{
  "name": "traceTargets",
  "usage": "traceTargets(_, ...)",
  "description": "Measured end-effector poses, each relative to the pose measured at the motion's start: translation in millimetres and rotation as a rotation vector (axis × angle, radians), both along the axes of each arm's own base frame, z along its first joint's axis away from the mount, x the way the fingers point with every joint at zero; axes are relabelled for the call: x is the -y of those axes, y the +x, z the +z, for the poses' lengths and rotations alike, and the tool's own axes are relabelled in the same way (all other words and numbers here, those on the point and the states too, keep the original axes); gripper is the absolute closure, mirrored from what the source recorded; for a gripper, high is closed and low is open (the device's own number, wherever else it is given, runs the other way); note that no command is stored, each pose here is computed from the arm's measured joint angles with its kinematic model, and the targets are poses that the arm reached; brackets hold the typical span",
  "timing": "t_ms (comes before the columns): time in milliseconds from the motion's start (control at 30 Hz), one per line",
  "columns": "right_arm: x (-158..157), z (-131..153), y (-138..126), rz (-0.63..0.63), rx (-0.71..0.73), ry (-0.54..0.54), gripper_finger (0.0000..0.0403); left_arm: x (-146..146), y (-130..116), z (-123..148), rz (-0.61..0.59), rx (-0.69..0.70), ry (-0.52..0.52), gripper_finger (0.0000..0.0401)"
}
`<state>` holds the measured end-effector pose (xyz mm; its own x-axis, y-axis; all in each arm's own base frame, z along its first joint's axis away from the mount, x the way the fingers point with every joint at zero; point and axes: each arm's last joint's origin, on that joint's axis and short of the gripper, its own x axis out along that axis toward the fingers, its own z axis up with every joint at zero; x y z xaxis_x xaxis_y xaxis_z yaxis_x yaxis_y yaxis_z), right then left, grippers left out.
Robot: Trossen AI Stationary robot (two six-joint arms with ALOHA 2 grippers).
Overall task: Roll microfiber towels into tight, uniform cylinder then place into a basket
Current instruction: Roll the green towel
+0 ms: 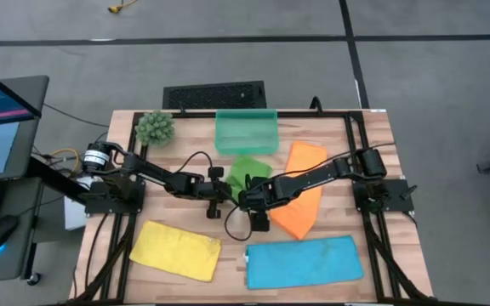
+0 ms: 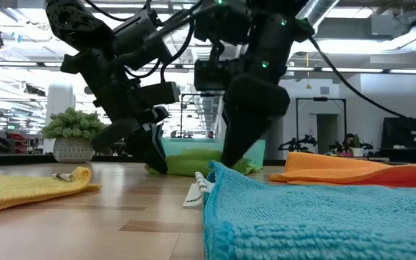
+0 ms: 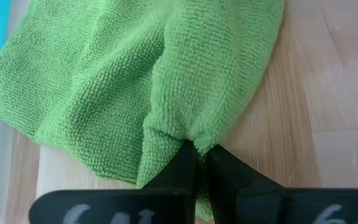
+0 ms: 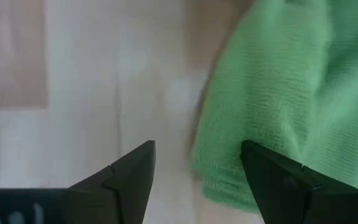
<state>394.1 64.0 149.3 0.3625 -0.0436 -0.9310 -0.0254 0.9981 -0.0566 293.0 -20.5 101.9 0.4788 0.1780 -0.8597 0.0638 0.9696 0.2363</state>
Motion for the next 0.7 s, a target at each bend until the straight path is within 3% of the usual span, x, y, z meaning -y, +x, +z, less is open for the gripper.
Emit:
traceTargets(167, 6, 1, 1, -0.089, 0.024, -0.064, 0.0138, 0, 0, 0, -0.009, -0.002, 0.004, 0.0393)
traceTargets(533, 12, -28, 1, -0.116, -0.022, -0.059, 0.0139, 0, 2, 3, -0.053, -0.026, 0.021, 0.0392)
traceTargets(700, 13, -32, 1, -0.122, -0.037, -0.042, 0.0184, 2, 6, 8, -0.099, -0.066, 0.020, 0.0392)
